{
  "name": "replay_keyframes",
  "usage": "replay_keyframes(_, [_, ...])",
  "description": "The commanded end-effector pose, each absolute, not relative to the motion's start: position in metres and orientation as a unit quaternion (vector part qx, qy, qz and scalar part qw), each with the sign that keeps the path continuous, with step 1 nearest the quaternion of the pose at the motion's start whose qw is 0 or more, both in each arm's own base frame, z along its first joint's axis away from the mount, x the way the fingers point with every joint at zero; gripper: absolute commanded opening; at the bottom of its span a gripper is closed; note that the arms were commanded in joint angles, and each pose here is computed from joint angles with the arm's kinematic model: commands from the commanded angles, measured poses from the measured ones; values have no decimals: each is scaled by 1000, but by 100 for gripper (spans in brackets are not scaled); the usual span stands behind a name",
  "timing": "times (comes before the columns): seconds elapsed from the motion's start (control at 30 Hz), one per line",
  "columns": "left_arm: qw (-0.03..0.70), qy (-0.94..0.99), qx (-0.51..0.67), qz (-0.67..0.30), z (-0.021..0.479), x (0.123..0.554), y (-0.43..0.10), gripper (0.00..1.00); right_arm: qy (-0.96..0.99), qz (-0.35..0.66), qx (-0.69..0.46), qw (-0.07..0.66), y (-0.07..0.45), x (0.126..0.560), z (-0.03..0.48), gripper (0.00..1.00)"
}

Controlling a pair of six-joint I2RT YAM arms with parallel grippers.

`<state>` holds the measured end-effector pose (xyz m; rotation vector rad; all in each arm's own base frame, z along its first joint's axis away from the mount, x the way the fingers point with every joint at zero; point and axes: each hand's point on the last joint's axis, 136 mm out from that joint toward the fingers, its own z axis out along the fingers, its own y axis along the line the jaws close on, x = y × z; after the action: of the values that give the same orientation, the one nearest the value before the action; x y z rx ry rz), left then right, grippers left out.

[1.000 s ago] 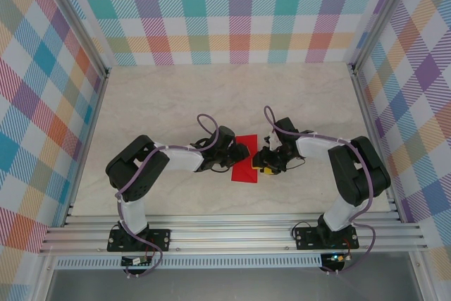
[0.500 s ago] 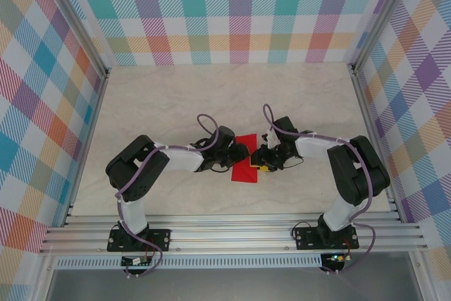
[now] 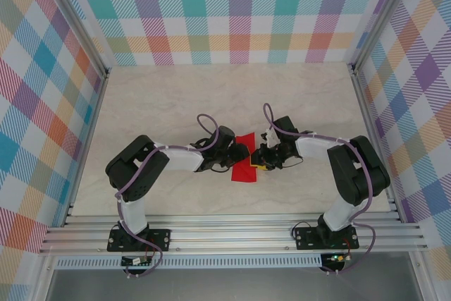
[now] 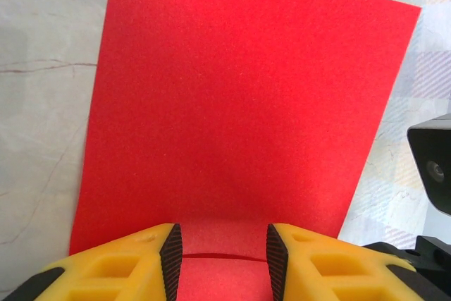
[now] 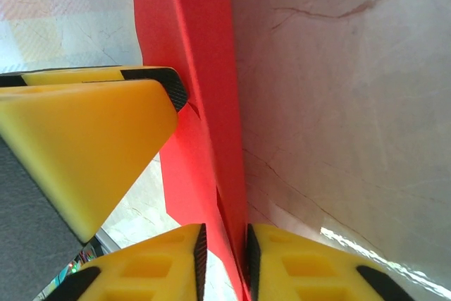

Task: Fold a paper plane with a square sheet of paper (pick it up from the middle)
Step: Turn over the paper at the center of the table.

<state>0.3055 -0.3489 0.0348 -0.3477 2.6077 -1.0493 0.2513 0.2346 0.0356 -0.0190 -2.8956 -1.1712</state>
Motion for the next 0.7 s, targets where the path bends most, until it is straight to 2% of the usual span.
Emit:
replay_keyframes(0.0, [165, 899, -118, -388, 59, 306, -354, 39, -922, -387, 6, 17, 238, 246, 33, 20])
replay_keyframes(0.17, [188, 892, -125, -392, 77, 308, -346, 41, -923, -385, 10, 7, 237, 248, 43, 11])
replay_keyframes(0.37, [230, 890, -138, -369, 99, 302, -316, 45, -940, -339, 18, -30, 221, 251, 72, 7])
replay_keyframes(0.5, [264, 894, -156, -328, 106, 295, -283, 47, -969, -238, 7, -60, 187, 254, 89, 7])
replay_keyframes(0.67, [307, 892, -188, -275, 116, 287, -238, 50, -995, -45, 4, -91, 129, 254, 113, 8])
